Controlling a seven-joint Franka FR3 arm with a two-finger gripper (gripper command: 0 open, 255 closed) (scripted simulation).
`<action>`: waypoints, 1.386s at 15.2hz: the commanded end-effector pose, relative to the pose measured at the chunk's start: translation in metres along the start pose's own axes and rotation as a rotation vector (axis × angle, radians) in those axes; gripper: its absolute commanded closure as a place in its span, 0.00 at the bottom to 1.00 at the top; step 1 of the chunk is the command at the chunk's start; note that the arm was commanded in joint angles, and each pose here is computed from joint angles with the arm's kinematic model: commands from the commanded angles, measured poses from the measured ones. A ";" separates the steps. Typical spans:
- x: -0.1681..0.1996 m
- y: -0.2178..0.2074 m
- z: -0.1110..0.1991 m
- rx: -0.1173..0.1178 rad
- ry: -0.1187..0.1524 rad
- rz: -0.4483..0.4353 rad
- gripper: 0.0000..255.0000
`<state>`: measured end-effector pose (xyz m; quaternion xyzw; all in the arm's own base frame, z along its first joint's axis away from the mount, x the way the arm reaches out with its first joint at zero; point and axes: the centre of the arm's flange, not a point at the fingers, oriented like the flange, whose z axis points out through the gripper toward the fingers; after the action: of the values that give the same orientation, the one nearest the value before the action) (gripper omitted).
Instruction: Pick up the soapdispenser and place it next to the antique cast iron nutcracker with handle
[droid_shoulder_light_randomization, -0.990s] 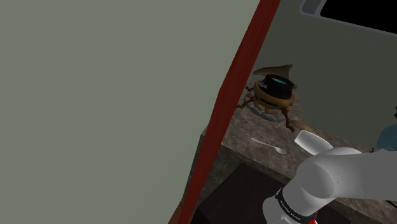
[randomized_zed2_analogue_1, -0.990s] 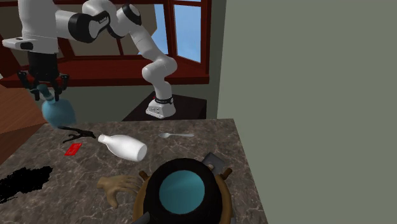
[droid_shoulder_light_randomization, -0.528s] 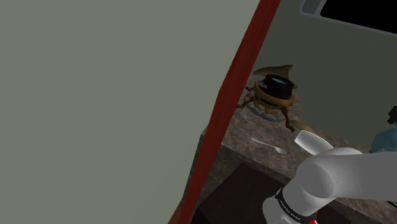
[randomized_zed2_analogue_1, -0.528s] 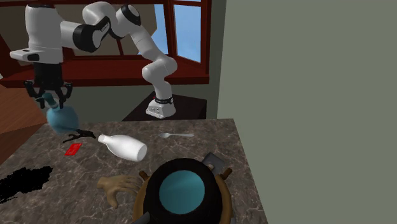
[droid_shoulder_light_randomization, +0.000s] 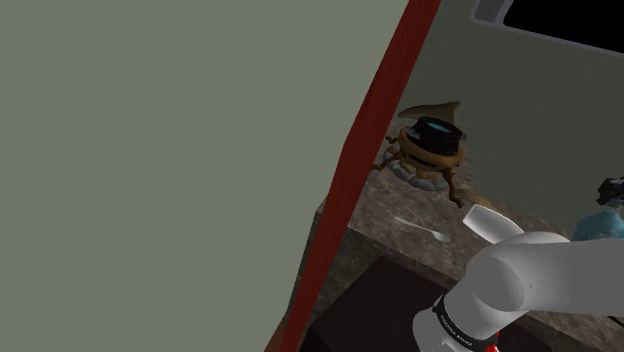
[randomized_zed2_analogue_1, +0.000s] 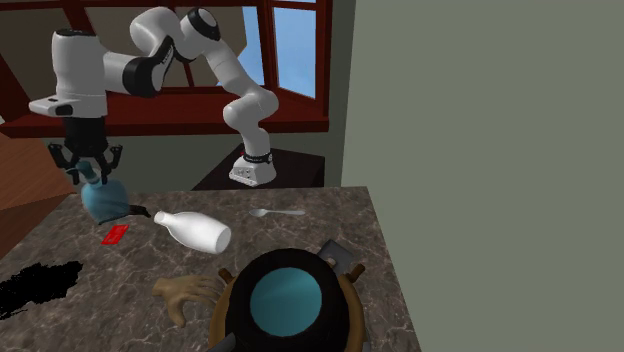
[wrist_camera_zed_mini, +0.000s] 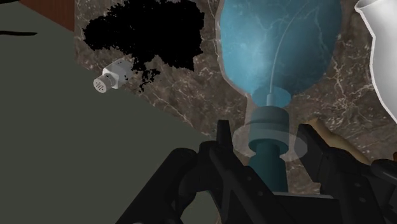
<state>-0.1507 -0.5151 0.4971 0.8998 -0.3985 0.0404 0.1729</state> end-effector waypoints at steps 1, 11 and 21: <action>-0.002 -0.003 0.011 -0.001 0.001 0.000 1.00; -0.013 -0.017 0.060 -0.001 0.001 0.000 1.00; -0.024 -0.032 0.110 -0.001 0.001 0.000 1.00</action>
<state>-0.1512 -0.5159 0.3846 0.8998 -0.3985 0.0406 0.1729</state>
